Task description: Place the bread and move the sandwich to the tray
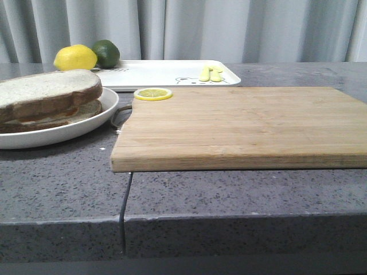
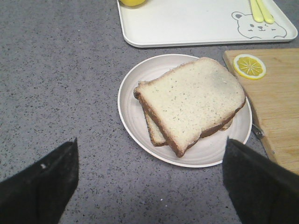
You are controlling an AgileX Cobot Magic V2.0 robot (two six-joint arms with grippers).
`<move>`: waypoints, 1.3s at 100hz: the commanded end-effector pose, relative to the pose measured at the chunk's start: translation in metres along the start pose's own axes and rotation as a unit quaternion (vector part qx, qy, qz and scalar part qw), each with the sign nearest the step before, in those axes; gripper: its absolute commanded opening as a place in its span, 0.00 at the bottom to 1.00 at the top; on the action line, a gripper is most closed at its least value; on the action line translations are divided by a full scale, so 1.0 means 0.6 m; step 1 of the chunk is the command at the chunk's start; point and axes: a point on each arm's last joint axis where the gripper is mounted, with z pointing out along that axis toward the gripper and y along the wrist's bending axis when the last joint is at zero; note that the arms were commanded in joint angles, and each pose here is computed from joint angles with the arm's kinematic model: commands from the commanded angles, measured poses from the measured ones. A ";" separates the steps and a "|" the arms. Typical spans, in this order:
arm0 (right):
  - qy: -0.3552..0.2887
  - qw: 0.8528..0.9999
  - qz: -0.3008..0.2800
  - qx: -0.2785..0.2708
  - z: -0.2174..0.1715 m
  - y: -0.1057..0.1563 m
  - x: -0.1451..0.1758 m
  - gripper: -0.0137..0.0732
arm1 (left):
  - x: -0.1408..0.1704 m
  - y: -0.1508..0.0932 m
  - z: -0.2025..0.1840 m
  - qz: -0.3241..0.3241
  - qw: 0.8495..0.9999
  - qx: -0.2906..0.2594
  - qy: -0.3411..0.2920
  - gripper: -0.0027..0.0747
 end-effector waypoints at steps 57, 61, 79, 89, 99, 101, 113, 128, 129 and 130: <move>-0.062 0.998 -0.003 0.009 -0.004 -0.003 -0.029 0.72 | -0.043 0.010 0.088 -0.016 0.999 -0.006 0.032 0.79; -0.062 0.998 -0.003 0.009 -0.004 -0.003 -0.029 0.72 | -0.045 0.012 0.100 -0.018 0.999 -0.008 0.038 0.79; -0.062 0.998 -0.003 0.009 -0.004 -0.003 -0.029 0.72 | -0.052 0.020 0.143 -0.024 0.998 -0.015 0.051 0.79; -0.062 0.998 -0.003 0.009 -0.004 -0.003 -0.029 0.72 | -0.054 0.022 0.156 -0.026 0.998 -0.017 0.055 0.79; -0.062 0.998 -0.003 0.009 -0.004 -0.003 -0.029 0.72 | -0.053 0.024 0.164 -0.027 0.997 -0.018 0.063 0.79; -0.062 0.998 -0.003 0.009 -0.004 -0.003 -0.029 0.72 | -0.053 0.024 0.165 -0.027 0.997 -0.018 0.063 0.79; -0.063 0.998 -0.003 0.009 -0.004 -0.003 -0.029 0.72 | -0.053 0.027 0.168 -0.018 0.997 -0.026 0.063 0.79; -0.069 0.998 -0.003 0.010 -0.004 -0.003 -0.031 0.72 | -0.055 0.031 0.168 -0.003 0.998 -0.037 0.058 0.73; -0.069 0.998 -0.003 0.010 -0.004 -0.003 -0.031 0.72 | -0.055 0.031 0.168 -0.002 0.998 -0.038 0.058 0.73; -0.070 0.998 -0.003 0.010 -0.004 -0.003 -0.031 0.72 | -0.055 0.031 0.168 -0.003 0.998 -0.038 0.058 0.72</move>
